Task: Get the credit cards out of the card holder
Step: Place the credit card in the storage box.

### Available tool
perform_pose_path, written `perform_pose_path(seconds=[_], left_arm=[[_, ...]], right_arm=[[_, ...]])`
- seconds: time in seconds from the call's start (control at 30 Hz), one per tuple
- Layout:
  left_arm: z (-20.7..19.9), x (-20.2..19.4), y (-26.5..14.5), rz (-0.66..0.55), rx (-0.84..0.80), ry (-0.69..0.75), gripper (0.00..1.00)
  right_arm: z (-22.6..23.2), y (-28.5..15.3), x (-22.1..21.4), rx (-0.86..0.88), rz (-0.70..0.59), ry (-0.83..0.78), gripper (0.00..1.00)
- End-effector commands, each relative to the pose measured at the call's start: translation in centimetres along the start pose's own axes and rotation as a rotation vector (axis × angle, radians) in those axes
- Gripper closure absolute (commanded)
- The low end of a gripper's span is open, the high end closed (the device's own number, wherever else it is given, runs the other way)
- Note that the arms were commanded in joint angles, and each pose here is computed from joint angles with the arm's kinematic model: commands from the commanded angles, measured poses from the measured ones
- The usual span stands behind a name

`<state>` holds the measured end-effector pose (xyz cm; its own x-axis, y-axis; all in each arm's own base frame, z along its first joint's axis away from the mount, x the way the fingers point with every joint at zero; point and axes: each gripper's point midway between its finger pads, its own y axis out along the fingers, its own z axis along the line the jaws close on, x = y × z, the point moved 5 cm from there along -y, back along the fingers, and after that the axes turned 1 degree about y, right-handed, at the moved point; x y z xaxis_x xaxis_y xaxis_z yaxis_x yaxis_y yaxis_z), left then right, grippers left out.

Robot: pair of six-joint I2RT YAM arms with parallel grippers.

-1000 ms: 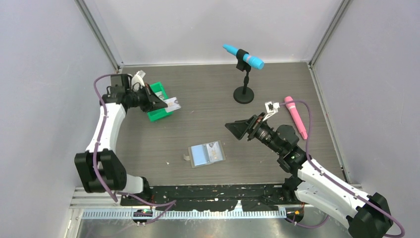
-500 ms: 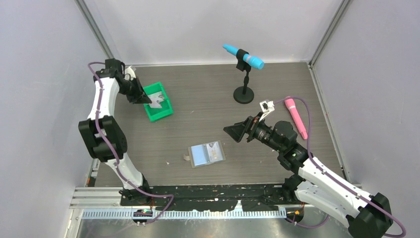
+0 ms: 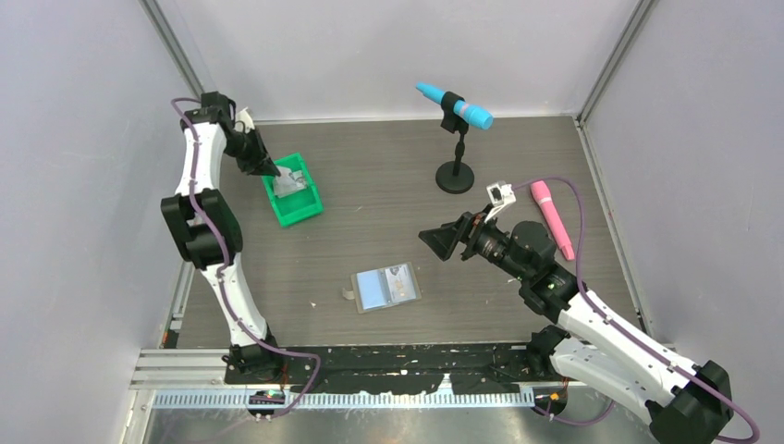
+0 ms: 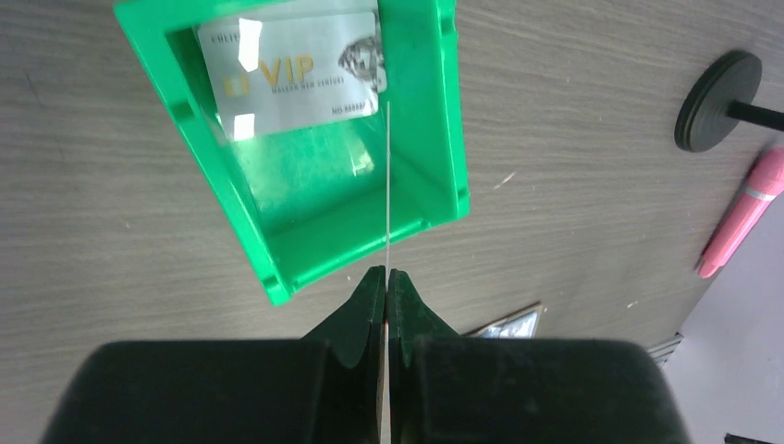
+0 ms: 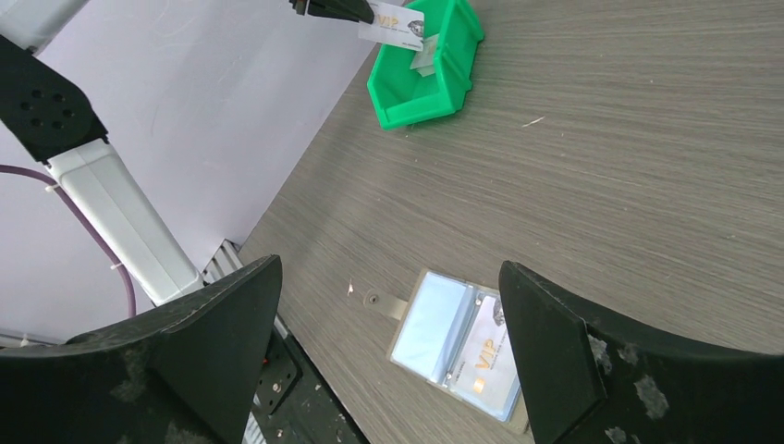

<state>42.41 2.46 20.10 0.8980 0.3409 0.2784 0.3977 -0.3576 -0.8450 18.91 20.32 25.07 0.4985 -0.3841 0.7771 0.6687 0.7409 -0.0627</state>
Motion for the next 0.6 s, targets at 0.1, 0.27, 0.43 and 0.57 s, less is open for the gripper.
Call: perform_pose_path(seconds=[0.1,0.27,0.43,0.57], left_arm=[[0.5,1.6,0.9,0.017,-0.018,0.006,1.00],[0.7,2.3,1.9,0.025,-0.046,0.009,1.00],[1.3,2.6,3.2,0.035,-0.042,-0.002,0.98],[1.9,2.8,3.9,0.047,-0.028,-0.007,0.96]], right_arm=[[1.0,0.9,2.8,-0.007,-0.069,-0.055,0.05],[0.7,1.6,2.9,-0.018,-0.062,-0.055,0.04],[0.6,2.5,2.8,-0.024,-0.039,-0.058,0.04],[0.6,2.9,2.9,-0.029,-0.026,-0.064,0.04]])
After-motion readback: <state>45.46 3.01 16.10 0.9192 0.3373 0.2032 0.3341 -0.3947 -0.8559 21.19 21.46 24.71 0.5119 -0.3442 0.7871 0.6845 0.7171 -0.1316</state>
